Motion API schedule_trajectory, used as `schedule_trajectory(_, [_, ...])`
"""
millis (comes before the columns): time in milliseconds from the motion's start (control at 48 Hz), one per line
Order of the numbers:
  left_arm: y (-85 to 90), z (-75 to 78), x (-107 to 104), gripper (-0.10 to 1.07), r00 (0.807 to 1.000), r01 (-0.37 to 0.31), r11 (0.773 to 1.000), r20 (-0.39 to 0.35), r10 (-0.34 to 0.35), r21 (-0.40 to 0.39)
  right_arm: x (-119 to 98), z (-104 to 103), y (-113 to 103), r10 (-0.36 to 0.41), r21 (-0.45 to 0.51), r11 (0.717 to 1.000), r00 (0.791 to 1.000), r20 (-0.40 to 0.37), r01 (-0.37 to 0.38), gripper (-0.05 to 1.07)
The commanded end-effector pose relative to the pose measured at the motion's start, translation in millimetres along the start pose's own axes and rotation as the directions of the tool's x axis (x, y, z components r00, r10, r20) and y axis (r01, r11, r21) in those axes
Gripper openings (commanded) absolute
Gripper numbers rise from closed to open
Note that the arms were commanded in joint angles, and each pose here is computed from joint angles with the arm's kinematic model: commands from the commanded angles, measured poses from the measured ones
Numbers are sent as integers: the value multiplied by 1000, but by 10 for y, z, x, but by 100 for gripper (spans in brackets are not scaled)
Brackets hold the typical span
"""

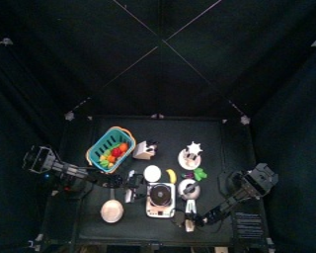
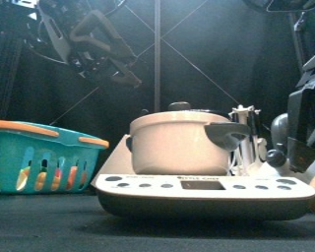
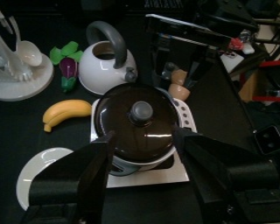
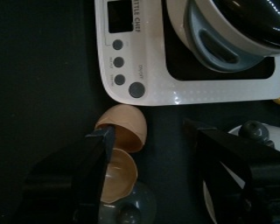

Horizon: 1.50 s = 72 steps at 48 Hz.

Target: Grab eggshell half

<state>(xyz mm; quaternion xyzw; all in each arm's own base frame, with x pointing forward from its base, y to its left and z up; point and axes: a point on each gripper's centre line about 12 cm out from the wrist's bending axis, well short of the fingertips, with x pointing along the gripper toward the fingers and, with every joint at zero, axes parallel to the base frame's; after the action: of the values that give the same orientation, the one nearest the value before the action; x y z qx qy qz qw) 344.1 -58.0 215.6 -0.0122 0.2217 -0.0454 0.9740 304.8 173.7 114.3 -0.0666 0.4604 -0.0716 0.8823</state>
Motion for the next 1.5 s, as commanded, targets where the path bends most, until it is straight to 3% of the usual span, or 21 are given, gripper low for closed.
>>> schedule_trajectory(0, [-1,91,-29,89,1000,-1,1000,31,1,-4,-37,84,9,11,16,1000,1000,19,-11,94])
schedule_trajectory(188, [0,84,-29,89,1000,-1,1000,30,1,-2,-26,78,9,11,18,1000,1000,15,-11,89])
schedule_trajectory(438, [0,84,-29,89,1000,-1,1000,30,1,-3,-8,69,-21,5,34,999,1000,3,-5,58])
schedule_trajectory(604, [0,84,-29,89,1000,-1,1000,30,1,-2,-29,85,-32,4,37,999,1000,8,-4,45])
schedule_trajectory(1042, [0,78,-30,89,1000,-1,1000,28,1,-2,-376,317,-189,-35,55,998,993,111,29,44])
schedule_trajectory(1479, [3,68,-31,89,1000,-3,1000,28,3,-3,-542,392,-184,-58,45,998,986,155,52,43])
